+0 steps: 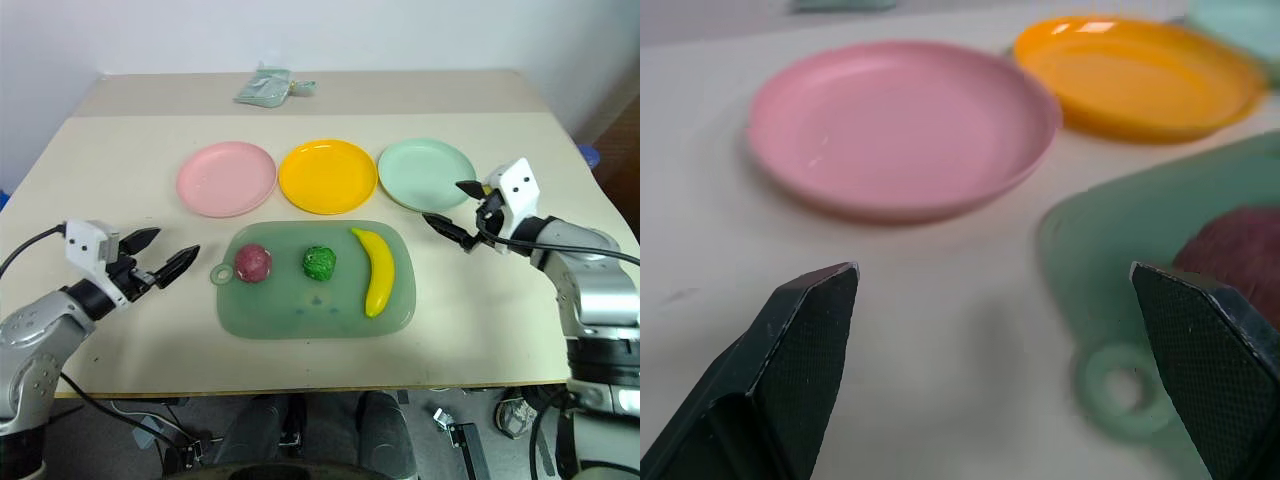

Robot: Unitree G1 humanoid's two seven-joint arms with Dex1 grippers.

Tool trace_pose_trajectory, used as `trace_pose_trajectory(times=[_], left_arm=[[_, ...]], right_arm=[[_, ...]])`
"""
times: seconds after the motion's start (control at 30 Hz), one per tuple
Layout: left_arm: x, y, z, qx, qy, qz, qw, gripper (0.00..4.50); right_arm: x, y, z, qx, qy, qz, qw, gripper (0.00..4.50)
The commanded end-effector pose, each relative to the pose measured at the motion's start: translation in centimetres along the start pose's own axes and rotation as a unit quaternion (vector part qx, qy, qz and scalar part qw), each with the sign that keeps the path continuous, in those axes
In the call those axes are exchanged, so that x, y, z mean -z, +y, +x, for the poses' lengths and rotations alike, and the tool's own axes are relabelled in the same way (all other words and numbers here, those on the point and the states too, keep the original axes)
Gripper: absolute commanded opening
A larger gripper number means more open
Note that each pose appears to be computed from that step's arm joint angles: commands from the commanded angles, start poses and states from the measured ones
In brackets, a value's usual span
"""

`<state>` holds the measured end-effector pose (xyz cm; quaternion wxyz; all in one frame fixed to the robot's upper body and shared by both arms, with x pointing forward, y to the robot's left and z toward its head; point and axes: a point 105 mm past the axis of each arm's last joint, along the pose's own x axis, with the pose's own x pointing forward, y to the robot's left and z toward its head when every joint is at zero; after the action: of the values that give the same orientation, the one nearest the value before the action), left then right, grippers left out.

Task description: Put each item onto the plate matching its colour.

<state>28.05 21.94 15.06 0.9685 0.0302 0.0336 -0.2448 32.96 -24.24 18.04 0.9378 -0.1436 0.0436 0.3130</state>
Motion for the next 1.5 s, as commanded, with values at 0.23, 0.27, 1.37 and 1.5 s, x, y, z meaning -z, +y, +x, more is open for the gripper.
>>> trace_pose_trajectory(times=[0.23,0.27,1.37,1.5], left_arm=[[-1.0,-3.9,3.8,0.195,0.042,0.058,0.978,4.5],[-0.8,-4.2,4.0,0.211,0.049,0.064,0.974,4.5],[-3.7,5.5,15.6,-0.095,0.034,0.065,0.993,4.46],[-5.1,6.0,14.9,-0.1,0.002,0.078,0.992,4.46]], right_arm=[[-1.7,6.3,-2.2,-0.102,-0.014,0.032,0.994,4.41],[-1.5,7.1,-2.4,-0.113,-0.01,0.035,0.993,4.41],[-0.5,10.5,3.1,-0.111,-0.042,-0.002,0.993,4.5],[-1.9,11.9,4.6,-0.117,-0.055,-0.006,0.992,4.5]])
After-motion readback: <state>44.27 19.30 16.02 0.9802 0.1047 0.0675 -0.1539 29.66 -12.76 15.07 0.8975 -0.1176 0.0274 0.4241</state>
